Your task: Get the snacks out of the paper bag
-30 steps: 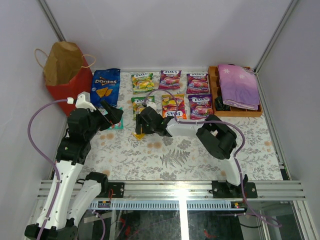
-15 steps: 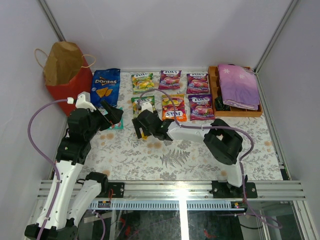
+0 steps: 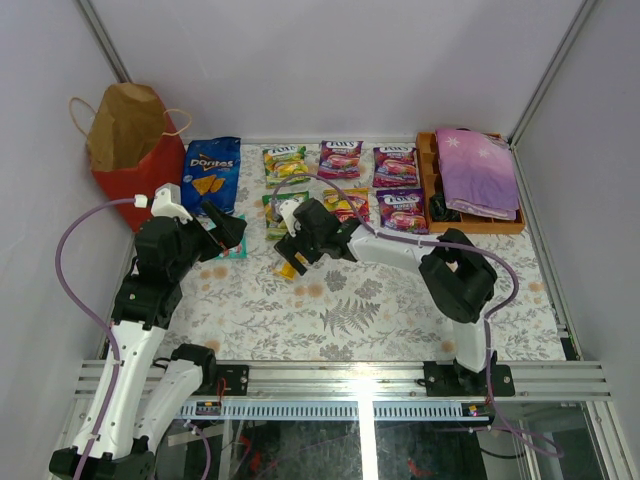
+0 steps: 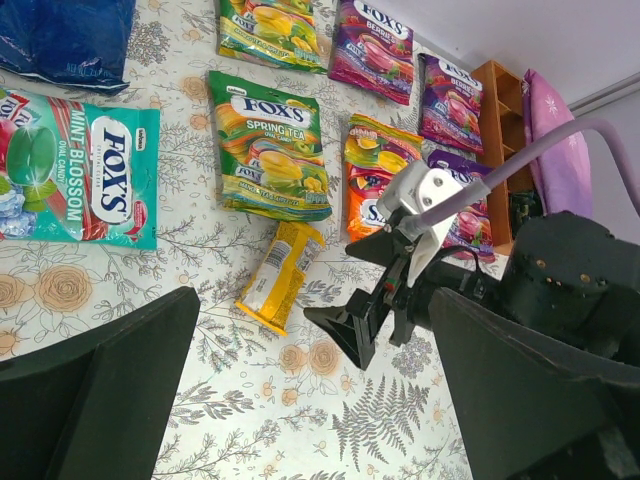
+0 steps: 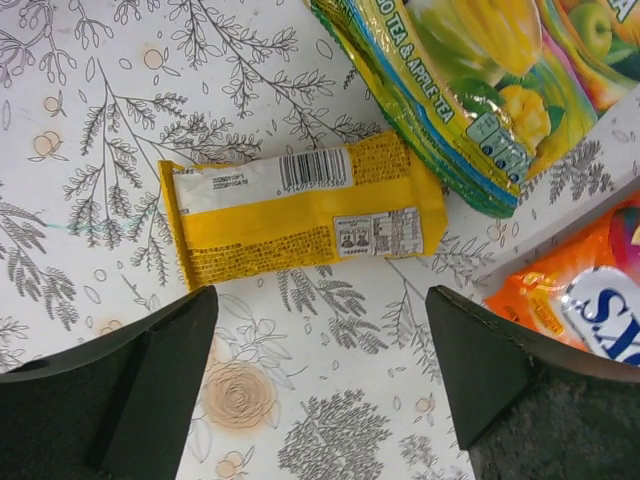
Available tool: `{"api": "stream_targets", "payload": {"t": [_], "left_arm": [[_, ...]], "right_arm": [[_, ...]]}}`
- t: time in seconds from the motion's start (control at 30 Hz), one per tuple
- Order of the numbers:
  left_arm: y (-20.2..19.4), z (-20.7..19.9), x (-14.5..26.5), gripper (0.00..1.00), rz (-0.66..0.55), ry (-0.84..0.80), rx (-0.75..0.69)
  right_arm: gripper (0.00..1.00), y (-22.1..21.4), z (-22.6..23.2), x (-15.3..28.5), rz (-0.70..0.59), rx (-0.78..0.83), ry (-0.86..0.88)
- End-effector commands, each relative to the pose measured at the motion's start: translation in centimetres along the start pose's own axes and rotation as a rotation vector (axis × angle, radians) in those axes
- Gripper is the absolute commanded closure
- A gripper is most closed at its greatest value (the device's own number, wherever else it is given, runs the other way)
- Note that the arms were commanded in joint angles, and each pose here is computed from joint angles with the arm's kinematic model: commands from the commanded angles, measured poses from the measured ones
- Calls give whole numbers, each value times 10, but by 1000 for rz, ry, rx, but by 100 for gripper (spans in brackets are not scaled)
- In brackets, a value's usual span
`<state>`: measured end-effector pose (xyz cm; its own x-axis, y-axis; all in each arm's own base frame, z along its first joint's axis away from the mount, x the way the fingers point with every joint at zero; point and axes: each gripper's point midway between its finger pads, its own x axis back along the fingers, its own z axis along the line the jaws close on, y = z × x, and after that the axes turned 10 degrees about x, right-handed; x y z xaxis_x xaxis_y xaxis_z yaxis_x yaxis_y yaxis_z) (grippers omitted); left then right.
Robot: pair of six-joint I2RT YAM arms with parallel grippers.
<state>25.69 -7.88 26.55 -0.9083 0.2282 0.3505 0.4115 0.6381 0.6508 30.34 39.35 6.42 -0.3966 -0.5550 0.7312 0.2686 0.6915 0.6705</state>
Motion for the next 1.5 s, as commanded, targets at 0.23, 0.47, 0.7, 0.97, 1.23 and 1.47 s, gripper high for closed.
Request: {"api": "stream_targets", "payload": {"t": [0.23,0.47,0.7,0.97,1.23,1.47], "left_arm": [[9,-8,5,0,-19,-25,-31],[9,-6,4,0,-17,-17,-37],[9,-6,5,0,-19,-20,-41],[10,-9,9,0,-23,-27,-46],[12,-10,16,0,-30,-30,-51],[12,-12,21,0,-30,-34,-59]], "right_arm": [[7,23,7,-31,-72,154,109],[7,3,11,-43,-49,137,118],[8,-18,22,-44,-49,-26,108],[10,-53,31,-43,68,-257,-40],[10,-72,43,-23,125,-698,-233],[4,-75,38,-20,83,-933,-431]]}}
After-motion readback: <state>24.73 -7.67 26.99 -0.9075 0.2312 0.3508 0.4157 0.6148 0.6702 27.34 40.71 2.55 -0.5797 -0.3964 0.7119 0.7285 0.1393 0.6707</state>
